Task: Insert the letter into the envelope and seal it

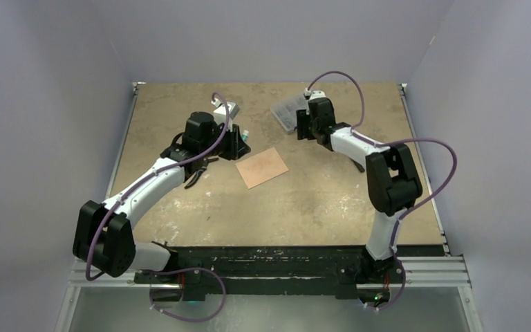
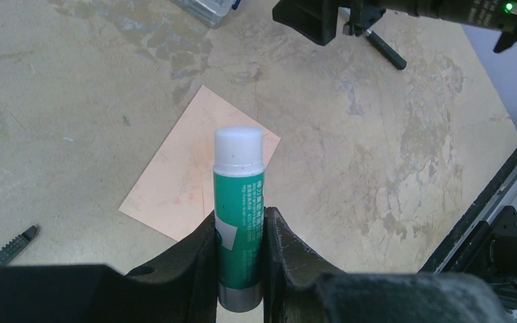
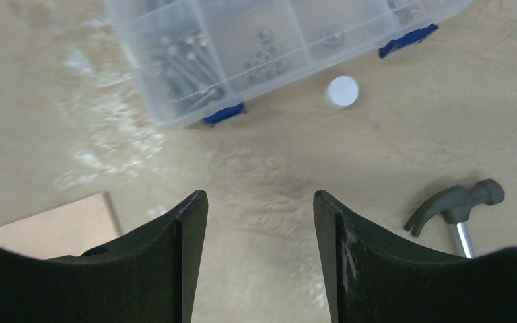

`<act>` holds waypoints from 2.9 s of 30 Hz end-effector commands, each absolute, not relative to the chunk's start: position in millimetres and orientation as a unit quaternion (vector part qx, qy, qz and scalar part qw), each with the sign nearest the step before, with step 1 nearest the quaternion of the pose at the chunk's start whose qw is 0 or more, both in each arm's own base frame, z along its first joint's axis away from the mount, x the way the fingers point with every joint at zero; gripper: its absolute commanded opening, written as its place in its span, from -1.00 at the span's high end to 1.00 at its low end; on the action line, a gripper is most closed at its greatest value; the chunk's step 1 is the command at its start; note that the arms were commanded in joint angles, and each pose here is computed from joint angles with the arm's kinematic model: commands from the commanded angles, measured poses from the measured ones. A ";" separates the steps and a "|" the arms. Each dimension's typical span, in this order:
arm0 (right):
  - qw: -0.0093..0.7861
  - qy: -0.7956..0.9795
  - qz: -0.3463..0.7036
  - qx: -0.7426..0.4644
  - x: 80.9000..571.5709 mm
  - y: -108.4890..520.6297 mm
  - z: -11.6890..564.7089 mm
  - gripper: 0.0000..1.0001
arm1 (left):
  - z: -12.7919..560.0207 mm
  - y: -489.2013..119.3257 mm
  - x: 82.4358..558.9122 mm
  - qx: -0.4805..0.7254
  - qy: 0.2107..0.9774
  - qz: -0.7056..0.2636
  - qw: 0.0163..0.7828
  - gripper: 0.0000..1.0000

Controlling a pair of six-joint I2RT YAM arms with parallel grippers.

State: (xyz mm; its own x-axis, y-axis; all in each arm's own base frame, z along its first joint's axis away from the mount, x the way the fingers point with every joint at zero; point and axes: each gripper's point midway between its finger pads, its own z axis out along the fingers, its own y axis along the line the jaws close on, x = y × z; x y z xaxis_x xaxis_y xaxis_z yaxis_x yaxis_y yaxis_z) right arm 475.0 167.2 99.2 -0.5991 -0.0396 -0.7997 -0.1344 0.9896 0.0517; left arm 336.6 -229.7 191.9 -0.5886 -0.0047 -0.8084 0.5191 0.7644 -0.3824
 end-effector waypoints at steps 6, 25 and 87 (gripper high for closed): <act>0.436 0.899 0.003 -0.047 531.3 124.2 82.5 -0.28 | 200.0 -233.6 345.2 0.160 0.831 -0.311 0.433 1.00; 0.471 0.872 0.017 -0.133 580.6 122.6 60.4 0.02 | 197.3 -241.1 353.6 0.158 0.834 -0.320 0.422 1.00; 0.384 0.596 0.701 -0.081 317.5 308.1 335.0 0.77 | 268.5 -271.1 299.0 0.313 0.691 -0.438 0.482 1.00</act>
